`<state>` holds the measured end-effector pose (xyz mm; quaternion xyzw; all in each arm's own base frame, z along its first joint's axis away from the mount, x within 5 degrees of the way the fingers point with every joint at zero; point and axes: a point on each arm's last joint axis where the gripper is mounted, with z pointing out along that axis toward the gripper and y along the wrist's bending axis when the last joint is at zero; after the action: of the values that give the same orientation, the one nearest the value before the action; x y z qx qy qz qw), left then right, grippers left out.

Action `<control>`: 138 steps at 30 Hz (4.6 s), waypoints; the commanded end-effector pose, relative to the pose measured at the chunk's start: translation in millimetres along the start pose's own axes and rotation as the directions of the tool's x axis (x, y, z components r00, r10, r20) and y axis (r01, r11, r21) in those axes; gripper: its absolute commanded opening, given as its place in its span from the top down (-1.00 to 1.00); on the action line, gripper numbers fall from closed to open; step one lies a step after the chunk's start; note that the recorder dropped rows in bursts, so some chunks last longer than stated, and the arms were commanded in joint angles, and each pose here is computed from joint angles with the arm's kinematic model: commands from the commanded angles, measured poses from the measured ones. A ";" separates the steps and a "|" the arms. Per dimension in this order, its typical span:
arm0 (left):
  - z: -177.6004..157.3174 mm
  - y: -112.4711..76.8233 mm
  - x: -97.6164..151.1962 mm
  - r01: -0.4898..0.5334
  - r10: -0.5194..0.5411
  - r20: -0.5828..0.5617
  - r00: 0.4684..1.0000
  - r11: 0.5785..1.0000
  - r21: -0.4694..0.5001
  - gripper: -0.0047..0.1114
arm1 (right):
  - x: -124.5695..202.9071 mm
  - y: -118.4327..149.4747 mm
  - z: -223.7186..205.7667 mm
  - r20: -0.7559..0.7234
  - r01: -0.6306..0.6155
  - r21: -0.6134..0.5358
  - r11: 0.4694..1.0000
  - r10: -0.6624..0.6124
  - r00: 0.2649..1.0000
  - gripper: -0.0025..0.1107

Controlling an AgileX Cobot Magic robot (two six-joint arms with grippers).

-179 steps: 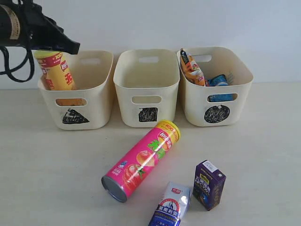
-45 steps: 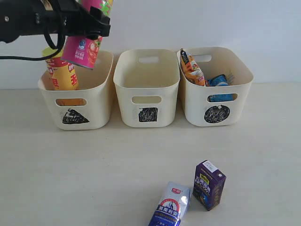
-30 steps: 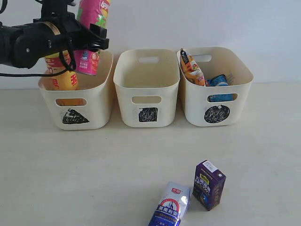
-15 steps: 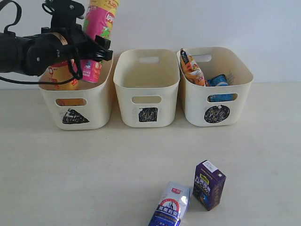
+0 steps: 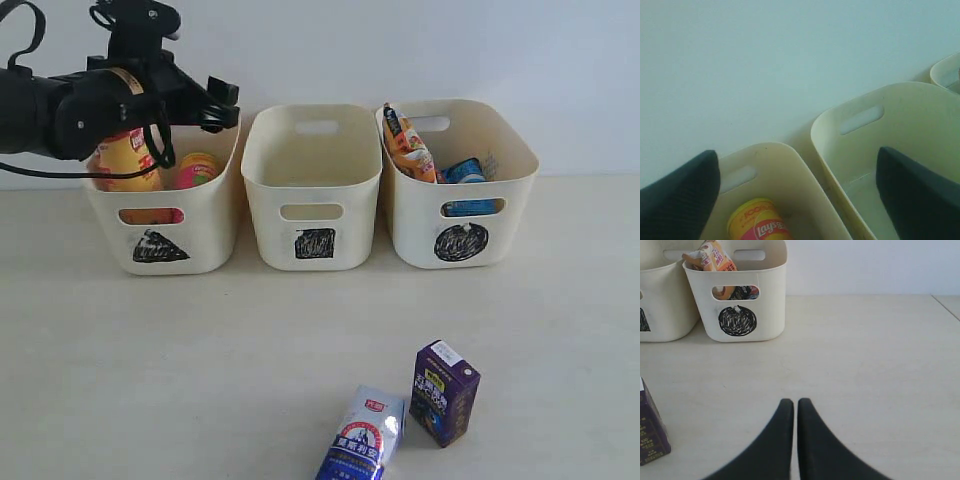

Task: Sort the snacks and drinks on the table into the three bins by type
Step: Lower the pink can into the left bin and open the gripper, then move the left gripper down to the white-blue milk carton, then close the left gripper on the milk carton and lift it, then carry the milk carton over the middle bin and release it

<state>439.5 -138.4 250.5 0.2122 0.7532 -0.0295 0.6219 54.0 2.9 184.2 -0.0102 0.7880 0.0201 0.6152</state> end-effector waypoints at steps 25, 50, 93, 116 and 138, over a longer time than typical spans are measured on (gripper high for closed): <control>-114.9 -94.8 -45.2 -0.110 0.184 -0.216 0.959 0.943 0.314 0.85 | 0.2 0.1 -0.1 0.010 -0.005 -0.001 1.000 0.005 1.000 0.96; -172.7 -202.0 -16.4 0.054 0.349 -0.513 0.784 0.785 0.617 0.68 | 0.2 0.1 -0.1 0.010 -0.005 -0.001 1.000 0.005 1.000 0.96; -116.8 -255.6 106.6 0.125 0.361 -0.754 0.549 0.857 0.501 -0.17 | 0.4 -0.1 -0.1 0.007 0.003 0.002 1.000 -0.003 1.000 0.96; -128.4 -223.0 7.7 0.008 0.307 -0.620 0.722 0.892 0.452 0.85 | 0.4 -0.1 -0.1 0.007 0.003 0.002 1.000 -0.003 1.000 0.96; -8.2 -134.2 -63.3 0.081 -0.003 -0.373 0.928 0.978 0.194 0.85 | 0.4 -0.1 -0.1 0.007 0.003 0.002 1.000 -0.003 1.000 0.96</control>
<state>379.2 -274.8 277.6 0.2707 0.8648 -0.0745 0.4163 54.0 2.9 184.2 -0.0101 0.7880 0.0202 0.6152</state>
